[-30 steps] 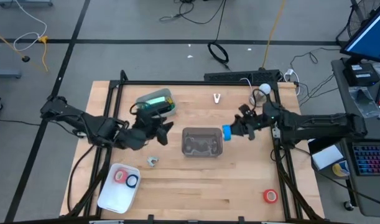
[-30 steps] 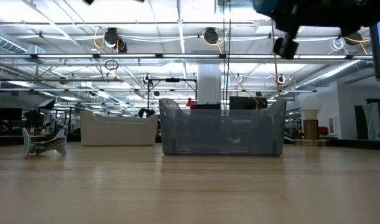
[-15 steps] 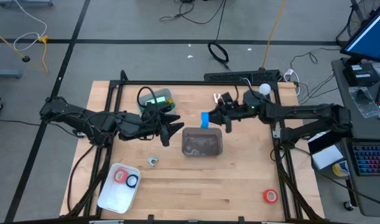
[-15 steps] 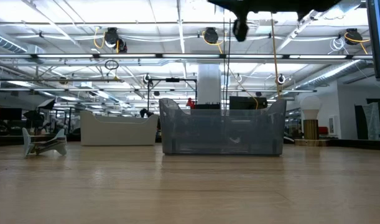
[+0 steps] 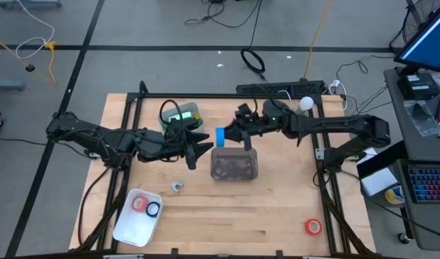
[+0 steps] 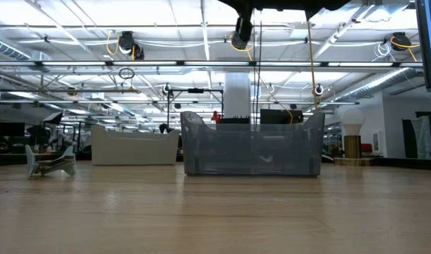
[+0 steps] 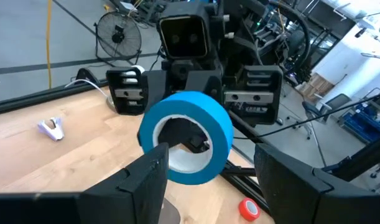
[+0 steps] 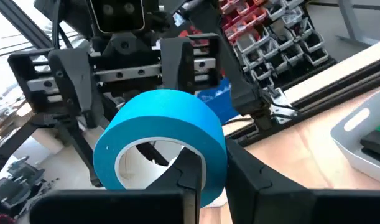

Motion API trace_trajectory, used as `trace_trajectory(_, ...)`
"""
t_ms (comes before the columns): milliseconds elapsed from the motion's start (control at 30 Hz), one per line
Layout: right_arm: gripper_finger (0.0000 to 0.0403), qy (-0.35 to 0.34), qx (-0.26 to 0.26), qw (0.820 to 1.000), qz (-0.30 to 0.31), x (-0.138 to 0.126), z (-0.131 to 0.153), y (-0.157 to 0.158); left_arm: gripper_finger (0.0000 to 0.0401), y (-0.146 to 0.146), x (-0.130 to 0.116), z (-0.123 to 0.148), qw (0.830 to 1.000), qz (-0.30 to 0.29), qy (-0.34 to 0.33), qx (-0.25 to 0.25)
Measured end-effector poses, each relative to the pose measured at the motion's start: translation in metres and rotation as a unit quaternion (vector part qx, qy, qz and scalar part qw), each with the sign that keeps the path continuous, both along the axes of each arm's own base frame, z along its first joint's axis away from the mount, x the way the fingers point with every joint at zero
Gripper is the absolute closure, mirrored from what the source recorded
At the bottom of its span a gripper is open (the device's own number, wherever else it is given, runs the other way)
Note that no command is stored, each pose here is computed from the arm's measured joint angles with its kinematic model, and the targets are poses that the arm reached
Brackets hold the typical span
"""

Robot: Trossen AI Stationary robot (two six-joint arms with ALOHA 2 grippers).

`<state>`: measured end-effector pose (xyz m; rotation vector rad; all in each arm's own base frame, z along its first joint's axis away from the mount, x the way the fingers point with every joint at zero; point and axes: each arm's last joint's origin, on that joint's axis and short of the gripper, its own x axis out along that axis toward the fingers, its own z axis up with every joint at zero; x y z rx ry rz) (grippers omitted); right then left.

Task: Pick and place Stapler, Stapler remover, tape
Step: Put the light blue tape into the white bin

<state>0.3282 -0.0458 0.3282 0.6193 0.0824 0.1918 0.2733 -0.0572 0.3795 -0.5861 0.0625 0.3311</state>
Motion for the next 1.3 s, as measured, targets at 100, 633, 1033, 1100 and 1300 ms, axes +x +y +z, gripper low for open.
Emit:
trace_trajectory(100,0.0371,0.0,0.0,1.0,0.01,0.006,0.002,-0.001,0.0164,0.0,0.0,0.0,1.0,0.0,0.001,0.0)
trace_trajectory(633,0.0371,-0.009,-0.001,1.0,0.008,0.021,0.009,-0.003,0.0164,0.013,0.006,-0.002,1.0,0.0,0.001,-0.014)
trace_trajectory(1033,0.0371,0.013,0.003,1.0,0.019,0.024,0.0,-0.003,0.0331,0.016,0.03,-0.017,0.998,-0.06,0.006,-0.029)
trace_trajectory(1100,0.0371,0.011,0.002,1.0,0.023,0.023,0.002,-0.002,0.0362,0.016,0.033,-0.016,0.997,-0.072,-0.001,-0.021)
trace_trajectory(1300,0.0311,0.023,-0.031,0.998,0.046,0.023,-0.003,-0.004,0.0362,0.015,0.032,-0.023,0.996,-0.07,0.028,-0.041)
